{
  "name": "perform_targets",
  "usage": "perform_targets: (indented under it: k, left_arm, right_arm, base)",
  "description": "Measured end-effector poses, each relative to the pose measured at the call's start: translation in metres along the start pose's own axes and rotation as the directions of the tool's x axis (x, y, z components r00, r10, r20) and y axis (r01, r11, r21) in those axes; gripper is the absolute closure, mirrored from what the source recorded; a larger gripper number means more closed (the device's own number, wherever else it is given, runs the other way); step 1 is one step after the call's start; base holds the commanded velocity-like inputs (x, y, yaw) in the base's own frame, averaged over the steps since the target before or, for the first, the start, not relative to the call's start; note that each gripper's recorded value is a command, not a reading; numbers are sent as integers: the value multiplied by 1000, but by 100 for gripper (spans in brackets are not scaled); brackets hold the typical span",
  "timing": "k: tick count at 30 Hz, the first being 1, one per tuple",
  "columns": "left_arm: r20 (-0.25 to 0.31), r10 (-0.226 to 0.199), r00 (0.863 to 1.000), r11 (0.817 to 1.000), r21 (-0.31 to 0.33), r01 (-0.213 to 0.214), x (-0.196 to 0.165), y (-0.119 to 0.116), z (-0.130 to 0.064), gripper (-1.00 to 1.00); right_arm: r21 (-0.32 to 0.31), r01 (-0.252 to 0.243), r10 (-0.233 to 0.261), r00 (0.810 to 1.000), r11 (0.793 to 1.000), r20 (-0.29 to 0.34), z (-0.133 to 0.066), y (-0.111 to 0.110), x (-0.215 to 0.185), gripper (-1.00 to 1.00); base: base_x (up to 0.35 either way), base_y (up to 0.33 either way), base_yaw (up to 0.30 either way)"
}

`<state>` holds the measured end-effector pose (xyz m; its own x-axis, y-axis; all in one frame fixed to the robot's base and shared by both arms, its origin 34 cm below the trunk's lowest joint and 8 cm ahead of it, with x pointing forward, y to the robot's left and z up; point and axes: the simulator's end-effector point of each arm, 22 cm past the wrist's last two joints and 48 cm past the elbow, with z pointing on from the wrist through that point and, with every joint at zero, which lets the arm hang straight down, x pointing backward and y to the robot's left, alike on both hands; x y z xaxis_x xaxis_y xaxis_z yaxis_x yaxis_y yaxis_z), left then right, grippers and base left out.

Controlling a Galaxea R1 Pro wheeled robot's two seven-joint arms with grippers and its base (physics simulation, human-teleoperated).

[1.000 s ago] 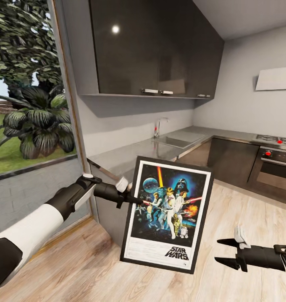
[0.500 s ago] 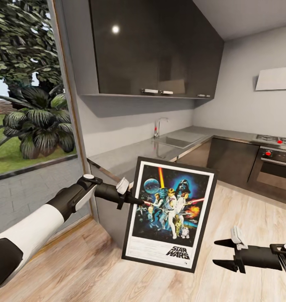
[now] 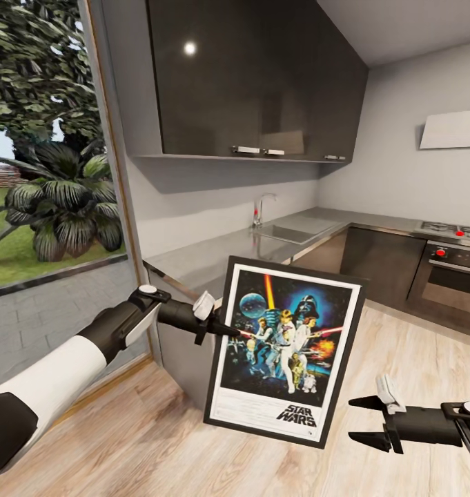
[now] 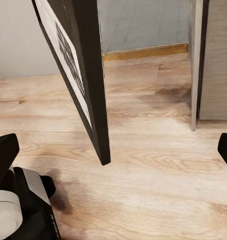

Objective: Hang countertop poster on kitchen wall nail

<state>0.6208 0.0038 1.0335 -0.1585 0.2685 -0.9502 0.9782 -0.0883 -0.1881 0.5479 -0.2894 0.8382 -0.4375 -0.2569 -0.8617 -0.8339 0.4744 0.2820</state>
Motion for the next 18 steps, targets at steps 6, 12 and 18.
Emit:
perform_targets:
  k: [6,12,18]
  left_arm:
    - [1,17,1000,1000,10,-17,-4,-4,3,100]
    - [6,42,999,999,28,-42,-12,-11,10,100]
    - [8,46,999,998,32,-47,-14,-12,11,100]
  right_arm:
    - [-10,-3,3,1000,1000,10,6,3,-1,-100]
    - [-14,-2,2,1000,1000,14,8,4,-2,-100]
    - [-21,0,0,1000,1000,22,12,6,-3,-100]
  base:
    - [0,0,0]
    - [0,0,0]
    - [0,0,0]
